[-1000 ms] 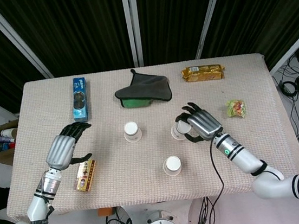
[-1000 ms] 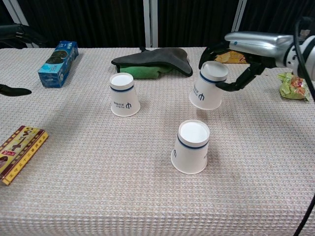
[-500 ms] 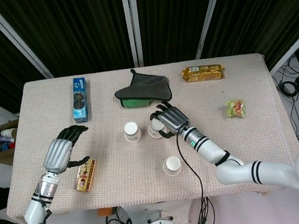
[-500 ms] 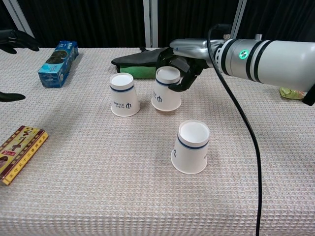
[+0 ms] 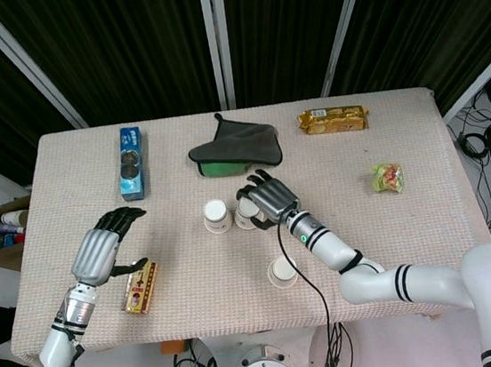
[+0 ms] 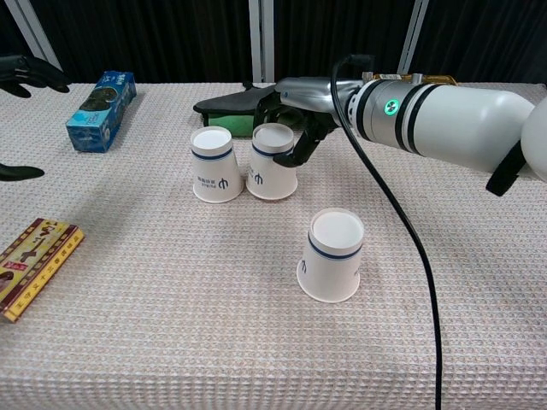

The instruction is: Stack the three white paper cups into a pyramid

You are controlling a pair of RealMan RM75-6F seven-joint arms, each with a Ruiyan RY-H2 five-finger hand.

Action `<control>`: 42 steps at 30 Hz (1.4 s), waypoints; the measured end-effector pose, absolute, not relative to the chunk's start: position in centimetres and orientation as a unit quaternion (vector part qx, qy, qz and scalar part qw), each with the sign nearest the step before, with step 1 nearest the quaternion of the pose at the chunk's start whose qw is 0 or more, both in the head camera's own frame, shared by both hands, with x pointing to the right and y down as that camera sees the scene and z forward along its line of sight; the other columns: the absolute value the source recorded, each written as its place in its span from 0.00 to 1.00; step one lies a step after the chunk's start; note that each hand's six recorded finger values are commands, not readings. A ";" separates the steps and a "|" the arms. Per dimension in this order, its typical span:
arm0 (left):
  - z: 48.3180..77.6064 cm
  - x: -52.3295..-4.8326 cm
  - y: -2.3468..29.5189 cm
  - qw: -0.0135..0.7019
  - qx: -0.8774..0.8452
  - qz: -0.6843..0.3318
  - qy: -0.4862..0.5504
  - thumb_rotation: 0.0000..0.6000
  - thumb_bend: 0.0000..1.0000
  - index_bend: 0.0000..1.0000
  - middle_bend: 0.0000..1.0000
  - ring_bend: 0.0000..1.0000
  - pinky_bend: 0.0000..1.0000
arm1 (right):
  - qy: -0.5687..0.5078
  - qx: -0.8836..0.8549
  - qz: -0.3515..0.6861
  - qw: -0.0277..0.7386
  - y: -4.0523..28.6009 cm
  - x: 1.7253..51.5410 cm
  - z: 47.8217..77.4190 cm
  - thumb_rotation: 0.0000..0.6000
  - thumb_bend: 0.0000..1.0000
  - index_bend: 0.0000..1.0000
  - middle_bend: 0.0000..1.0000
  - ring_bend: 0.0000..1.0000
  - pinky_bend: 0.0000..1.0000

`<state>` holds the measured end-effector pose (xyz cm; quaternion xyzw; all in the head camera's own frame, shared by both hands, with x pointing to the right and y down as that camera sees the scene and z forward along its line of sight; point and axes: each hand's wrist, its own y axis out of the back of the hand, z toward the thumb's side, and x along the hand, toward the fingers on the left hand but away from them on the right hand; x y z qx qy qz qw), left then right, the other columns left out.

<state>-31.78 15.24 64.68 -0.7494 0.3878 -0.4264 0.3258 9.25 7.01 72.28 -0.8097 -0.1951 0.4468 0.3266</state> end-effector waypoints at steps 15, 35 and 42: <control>64.8 -31.9 15.3 0.320 -0.752 -0.423 0.390 1.00 0.15 0.17 0.17 0.13 0.18 | -0.187 -0.812 0.449 0.324 7.5 8.0 72.9 1.00 0.35 0.26 0.27 0.09 0.07; 63.9 -33.6 14.7 0.331 -0.734 -0.438 0.400 1.00 0.14 0.17 0.17 0.13 0.18 | -0.202 -0.791 0.435 0.379 8.7 15.1 66.0 1.00 0.29 0.00 0.14 0.00 0.00; 64.0 -34.3 14.8 0.319 -0.728 -0.448 0.409 1.00 0.14 0.17 0.17 0.13 0.18 | -0.173 -0.804 0.419 0.385 12.8 21.2 62.3 1.00 0.20 0.00 0.15 0.00 0.00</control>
